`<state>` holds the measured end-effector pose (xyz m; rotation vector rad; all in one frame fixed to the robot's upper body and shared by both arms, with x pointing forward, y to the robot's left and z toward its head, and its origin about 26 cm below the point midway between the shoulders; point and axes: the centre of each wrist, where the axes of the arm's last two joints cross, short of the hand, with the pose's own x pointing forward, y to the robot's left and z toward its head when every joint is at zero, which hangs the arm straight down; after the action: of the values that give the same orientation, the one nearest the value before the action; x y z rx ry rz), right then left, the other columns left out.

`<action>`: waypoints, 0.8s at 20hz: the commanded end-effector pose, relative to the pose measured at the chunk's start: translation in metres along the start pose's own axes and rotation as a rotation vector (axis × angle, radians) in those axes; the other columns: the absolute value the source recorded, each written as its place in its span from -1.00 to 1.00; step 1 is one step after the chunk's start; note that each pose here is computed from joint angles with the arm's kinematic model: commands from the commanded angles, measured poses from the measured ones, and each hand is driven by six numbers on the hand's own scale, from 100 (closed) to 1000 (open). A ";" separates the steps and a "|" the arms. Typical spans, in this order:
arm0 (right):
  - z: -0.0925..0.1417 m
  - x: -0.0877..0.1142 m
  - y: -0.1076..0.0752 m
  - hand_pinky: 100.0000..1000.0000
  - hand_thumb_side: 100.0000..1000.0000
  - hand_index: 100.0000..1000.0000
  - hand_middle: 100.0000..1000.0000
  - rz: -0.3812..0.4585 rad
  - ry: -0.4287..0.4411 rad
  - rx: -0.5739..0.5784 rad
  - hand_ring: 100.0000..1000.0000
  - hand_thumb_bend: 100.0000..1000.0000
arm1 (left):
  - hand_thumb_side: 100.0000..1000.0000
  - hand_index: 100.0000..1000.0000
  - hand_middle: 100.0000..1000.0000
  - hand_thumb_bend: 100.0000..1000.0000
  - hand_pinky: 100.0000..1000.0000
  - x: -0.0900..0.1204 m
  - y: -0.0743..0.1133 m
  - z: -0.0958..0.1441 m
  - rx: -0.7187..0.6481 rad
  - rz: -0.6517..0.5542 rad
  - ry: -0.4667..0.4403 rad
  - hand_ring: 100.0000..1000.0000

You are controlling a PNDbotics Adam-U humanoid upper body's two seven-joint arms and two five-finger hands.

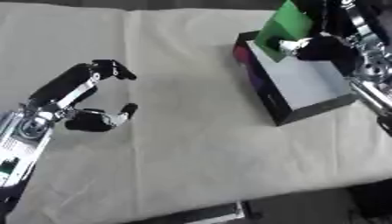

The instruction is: Pick up the objects with one hand, pass them to the other hand, and then place them into the box on the other side of the table.

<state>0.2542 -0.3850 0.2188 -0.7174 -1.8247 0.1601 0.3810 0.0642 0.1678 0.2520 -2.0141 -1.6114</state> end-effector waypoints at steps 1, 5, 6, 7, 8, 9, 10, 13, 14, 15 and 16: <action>-0.002 0.006 -0.009 0.04 -1.00 -0.24 -0.48 0.026 -0.017 -0.048 -0.12 0.24 | -0.48 0.56 0.38 -0.65 0.64 0.004 0.012 0.000 0.031 -0.015 -0.012 0.45; 0.006 -0.005 -0.010 0.05 -1.00 -0.23 -0.47 0.047 0.037 -0.100 -0.11 0.25 | -0.46 0.56 0.37 -0.67 0.64 0.004 0.013 0.001 0.037 -0.011 -0.013 0.44; 0.008 -0.007 -0.010 0.05 -1.00 -0.22 -0.46 0.053 0.052 -0.109 -0.11 0.25 | -0.46 0.56 0.38 -0.67 0.64 0.004 0.013 0.001 0.038 -0.009 -0.012 0.45; 0.009 -0.009 -0.010 0.05 -1.00 -0.22 -0.46 0.058 0.064 -0.118 -0.11 0.25 | -0.46 0.56 0.38 -0.67 0.64 0.005 0.013 0.001 0.039 -0.010 -0.012 0.45; 0.011 -0.011 -0.010 0.04 -1.00 -0.22 -0.46 0.060 0.078 -0.129 -0.11 0.25 | -0.47 0.55 0.38 -0.68 0.64 0.005 0.013 0.001 0.041 -0.010 -0.014 0.45; 0.012 -0.012 -0.010 0.05 -1.00 -0.21 -0.44 0.058 0.090 -0.139 -0.11 0.25 | -0.47 0.56 0.38 -0.69 0.64 0.006 0.013 0.001 0.042 -0.011 -0.016 0.45; 0.014 -0.014 -0.009 0.04 -1.00 -0.21 -0.43 0.057 0.104 -0.149 -0.10 0.25 | -0.48 0.56 0.38 -0.68 0.64 0.007 0.015 0.001 0.043 -0.012 -0.020 0.46; 0.019 -0.021 -0.007 0.05 -1.00 -0.19 -0.41 0.057 0.149 -0.187 -0.10 0.25 | -0.48 0.56 0.39 -0.69 0.64 0.012 0.019 0.000 0.049 -0.010 -0.040 0.46; 0.021 -0.022 -0.007 0.05 -1.00 -0.19 -0.40 0.056 0.159 -0.205 -0.10 0.25 | -0.48 0.56 0.39 -0.70 0.64 0.014 0.020 0.000 0.051 -0.009 -0.046 0.46; 0.022 -0.024 -0.007 0.05 -1.00 -0.18 -0.39 0.057 0.167 -0.222 -0.09 0.26 | -0.49 0.56 0.39 -0.69 0.65 0.016 0.022 0.000 0.054 -0.008 -0.052 0.46; 0.024 -0.025 -0.007 0.06 -1.00 -0.18 -0.39 0.061 0.175 -0.237 -0.09 0.26 | -0.49 0.56 0.39 -0.69 0.65 0.017 0.023 0.000 0.057 -0.009 -0.056 0.46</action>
<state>0.2355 -0.3974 0.1837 -0.8918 -1.6510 -0.0704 0.3736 0.0631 0.1814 0.2297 -2.0652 -1.5817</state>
